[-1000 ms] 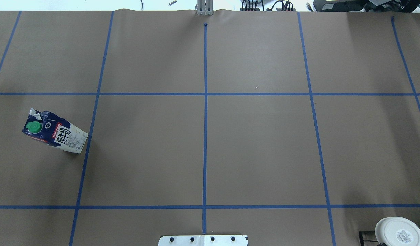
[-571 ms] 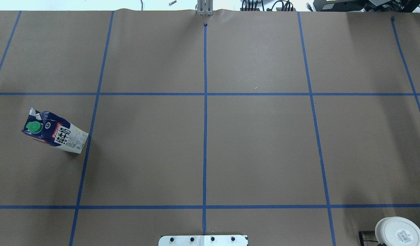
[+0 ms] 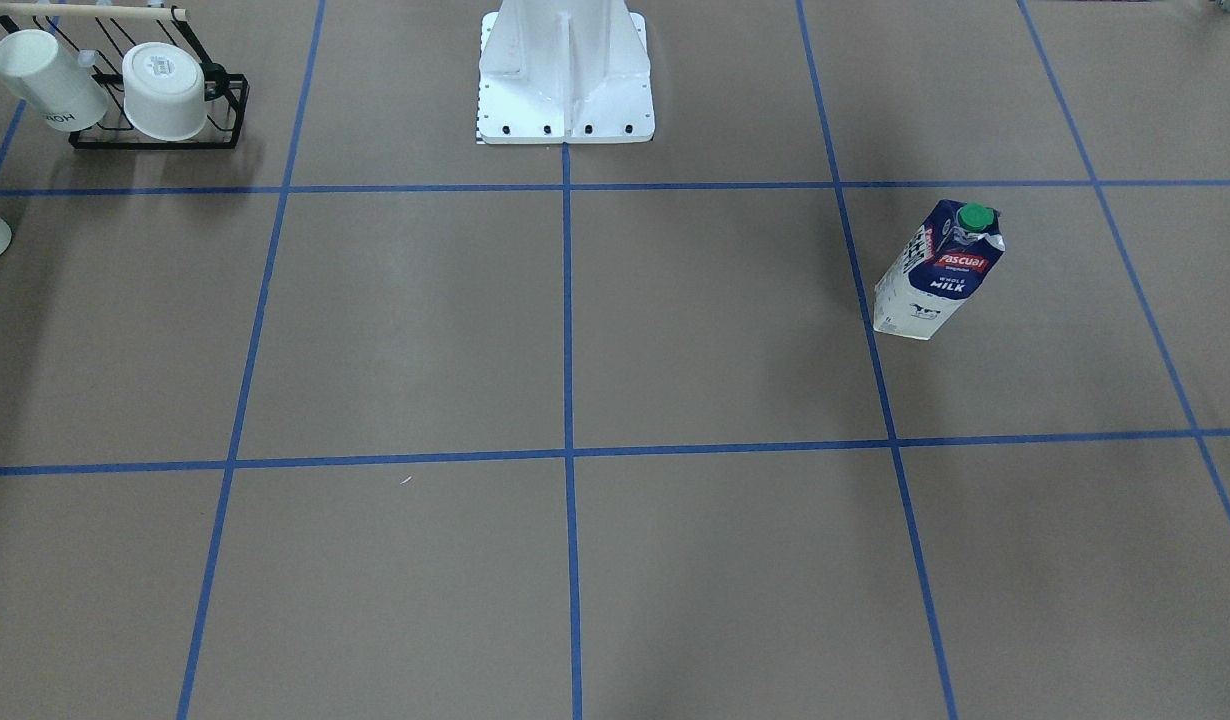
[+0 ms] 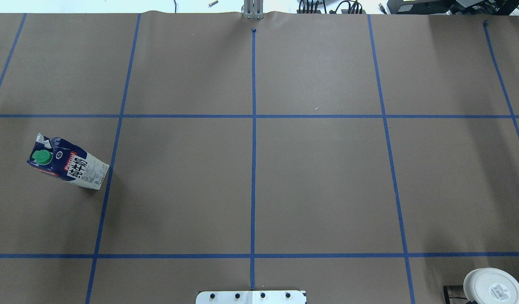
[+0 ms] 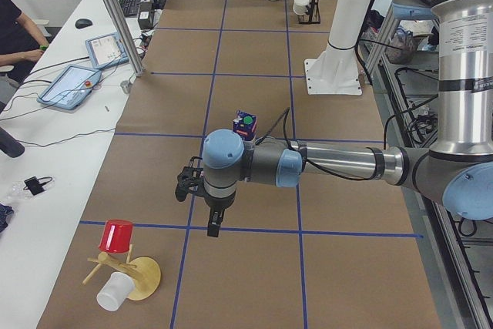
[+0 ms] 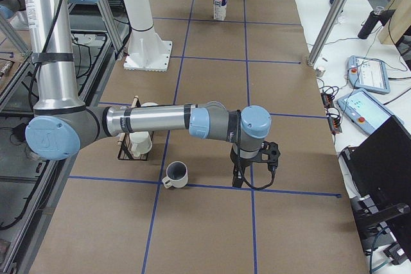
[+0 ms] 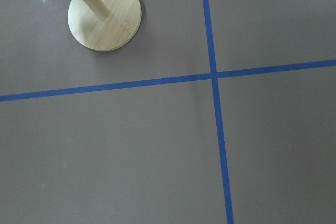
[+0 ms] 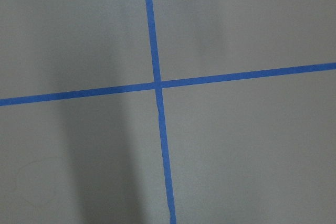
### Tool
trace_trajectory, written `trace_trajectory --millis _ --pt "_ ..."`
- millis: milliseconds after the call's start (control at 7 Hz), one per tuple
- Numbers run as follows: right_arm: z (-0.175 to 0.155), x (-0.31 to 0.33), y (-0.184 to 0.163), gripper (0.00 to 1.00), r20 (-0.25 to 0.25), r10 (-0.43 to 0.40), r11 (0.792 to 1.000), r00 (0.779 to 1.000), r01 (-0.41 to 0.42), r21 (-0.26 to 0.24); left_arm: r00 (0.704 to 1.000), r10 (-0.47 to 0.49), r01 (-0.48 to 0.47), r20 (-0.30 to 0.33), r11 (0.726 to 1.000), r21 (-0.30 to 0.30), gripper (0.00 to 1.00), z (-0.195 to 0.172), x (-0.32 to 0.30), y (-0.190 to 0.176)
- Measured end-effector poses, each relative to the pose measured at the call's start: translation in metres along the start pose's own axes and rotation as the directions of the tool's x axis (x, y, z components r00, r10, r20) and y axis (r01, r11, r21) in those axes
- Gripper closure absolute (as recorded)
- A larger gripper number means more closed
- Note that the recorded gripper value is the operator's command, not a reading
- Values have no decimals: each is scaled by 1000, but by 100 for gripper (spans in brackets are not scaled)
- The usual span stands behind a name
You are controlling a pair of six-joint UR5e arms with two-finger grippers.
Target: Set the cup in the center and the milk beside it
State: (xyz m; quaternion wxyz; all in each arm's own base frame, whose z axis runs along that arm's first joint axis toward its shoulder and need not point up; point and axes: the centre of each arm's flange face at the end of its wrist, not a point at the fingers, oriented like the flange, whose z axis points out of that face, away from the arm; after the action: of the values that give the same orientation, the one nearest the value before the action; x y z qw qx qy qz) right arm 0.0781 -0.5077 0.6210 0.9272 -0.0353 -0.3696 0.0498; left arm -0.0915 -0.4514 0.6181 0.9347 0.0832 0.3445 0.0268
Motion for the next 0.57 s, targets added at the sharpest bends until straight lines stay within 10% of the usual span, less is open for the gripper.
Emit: trace_trajectory --millis 571 --pt "2 -8 17 0 135 -13 1000 991 14 -5 1000 -12 12 0 1000 -14 1 16 -14 10"
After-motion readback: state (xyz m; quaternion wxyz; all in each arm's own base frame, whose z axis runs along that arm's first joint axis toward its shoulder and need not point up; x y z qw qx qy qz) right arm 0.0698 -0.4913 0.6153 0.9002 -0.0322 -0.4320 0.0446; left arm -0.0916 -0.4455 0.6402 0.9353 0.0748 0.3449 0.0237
